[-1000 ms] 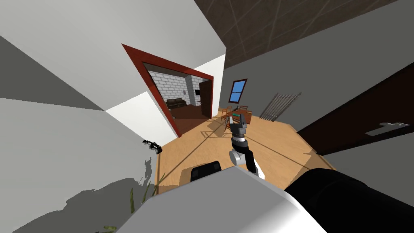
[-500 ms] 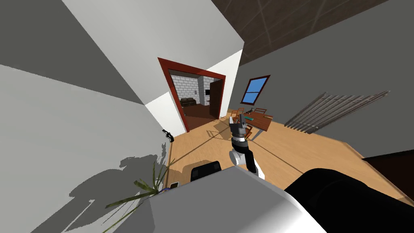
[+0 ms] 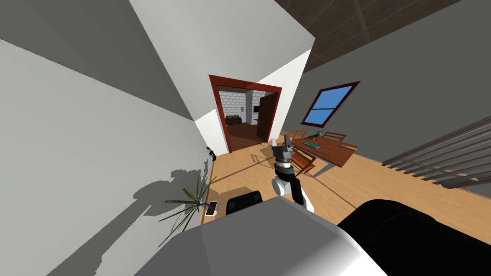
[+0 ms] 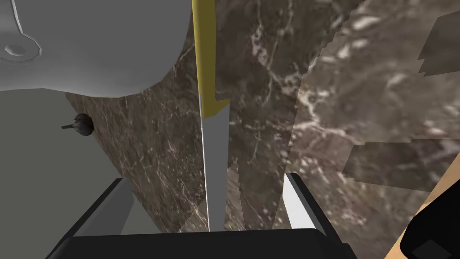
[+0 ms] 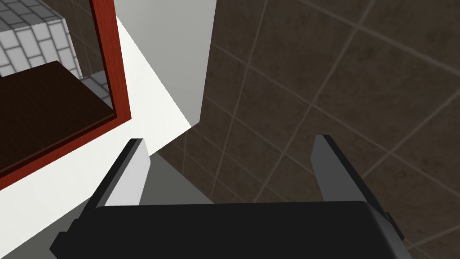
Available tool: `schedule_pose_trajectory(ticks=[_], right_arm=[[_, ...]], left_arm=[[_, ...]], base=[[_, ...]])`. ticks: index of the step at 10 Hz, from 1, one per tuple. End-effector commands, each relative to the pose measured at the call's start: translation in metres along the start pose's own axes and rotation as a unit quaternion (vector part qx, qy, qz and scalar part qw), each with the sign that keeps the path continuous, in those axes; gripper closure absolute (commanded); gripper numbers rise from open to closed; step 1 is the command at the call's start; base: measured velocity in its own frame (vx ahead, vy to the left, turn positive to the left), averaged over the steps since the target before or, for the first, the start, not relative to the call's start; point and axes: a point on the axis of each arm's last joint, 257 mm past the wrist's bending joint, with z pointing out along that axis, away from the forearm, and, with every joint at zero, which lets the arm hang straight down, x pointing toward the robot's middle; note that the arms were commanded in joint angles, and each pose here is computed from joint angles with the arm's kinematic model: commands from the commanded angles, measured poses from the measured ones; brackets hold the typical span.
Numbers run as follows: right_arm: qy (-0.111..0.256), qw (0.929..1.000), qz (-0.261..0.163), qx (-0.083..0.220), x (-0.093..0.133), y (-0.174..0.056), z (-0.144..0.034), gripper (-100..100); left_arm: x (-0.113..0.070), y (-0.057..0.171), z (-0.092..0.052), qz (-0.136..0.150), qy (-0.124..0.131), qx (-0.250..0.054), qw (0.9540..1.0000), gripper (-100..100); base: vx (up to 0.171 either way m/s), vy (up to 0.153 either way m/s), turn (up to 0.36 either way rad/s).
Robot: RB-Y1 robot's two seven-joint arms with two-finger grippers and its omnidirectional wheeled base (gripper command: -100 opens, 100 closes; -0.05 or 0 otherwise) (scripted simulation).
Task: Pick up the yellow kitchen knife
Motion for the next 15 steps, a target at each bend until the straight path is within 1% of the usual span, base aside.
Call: schedule_pose_trajectory(ticks=[1,2,3,4,5,6,7,11,12,13,14,15], right_arm=[[0.0,1.0,0.0,0.0,0.0,0.0,0.0,0],[0.0,1.0,0.0,0.0,0.0,0.0,0.0,0],[0.0,1.0,0.0,0.0,0.0,0.0,0.0,0],[0.0,1.0,0.0,0.0,0.0,0.0,0.0,0],[0.0,1.0,0.0,0.0,0.0,0.0,0.0,0],[0.0,1.0,0.0,0.0,0.0,0.0,0.0,0],[0.0,1.0,0.0,0.0,0.0,0.0,0.0,0],[0.0,1.0,0.0,0.0,0.0,0.0,0.0,0],[0.0,1.0,0.0,0.0,0.0,0.0,0.0,0],[0.0,1.0,0.0,0.0,0.0,0.0,0.0,0],[0.0,1.0,0.0,0.0,0.0,0.0,0.0,0],[0.0,1.0,0.0,0.0,0.0,0.0,0.0,0]], left_arm=[[0.0,0.0,0.0,0.0,0.0,0.0,1.0,-100],[0.0,0.0,0.0,0.001,0.0,0.0,1.0,0],[-0.005,0.007,0.005,0.0,-0.005,0.001,1.0,-100],[-0.005,0.009,0.006,0.0,-0.006,0.001,1.0,-100],[-0.009,0.015,0.01,0.0,-0.009,0.002,1.0,-100],[-0.008,0.012,0.009,0.0,-0.007,0.001,1.0,-100],[-0.008,0.013,0.009,0.0,-0.008,0.001,1.0,100],[-0.008,0.015,0.009,0.001,-0.007,-0.001,1.0,100],[-0.008,0.015,0.009,0.001,-0.007,-0.001,1.0,0],[-0.003,0.004,0.003,0.0,-0.003,0.001,1.0,100],[-0.001,0.001,0.001,0.001,-0.001,0.001,1.0,100],[-0.003,0.004,0.003,0.0,-0.003,0.001,1.0,100]], base=[[-0.027,-0.007,0.048],[-0.005,-0.002,-0.009],[-0.061,-0.014,-0.021],[-0.087,-0.014,-0.017],[-0.1,-0.001,-0.015],[-0.047,0.001,-0.004],[-0.008,0.0,0.001],[0.0,0.0,0.0],[0.0,0.0,0.0],[0.059,0.007,0.037],[0.109,0.018,0.035],[0.048,0.009,0.003]])
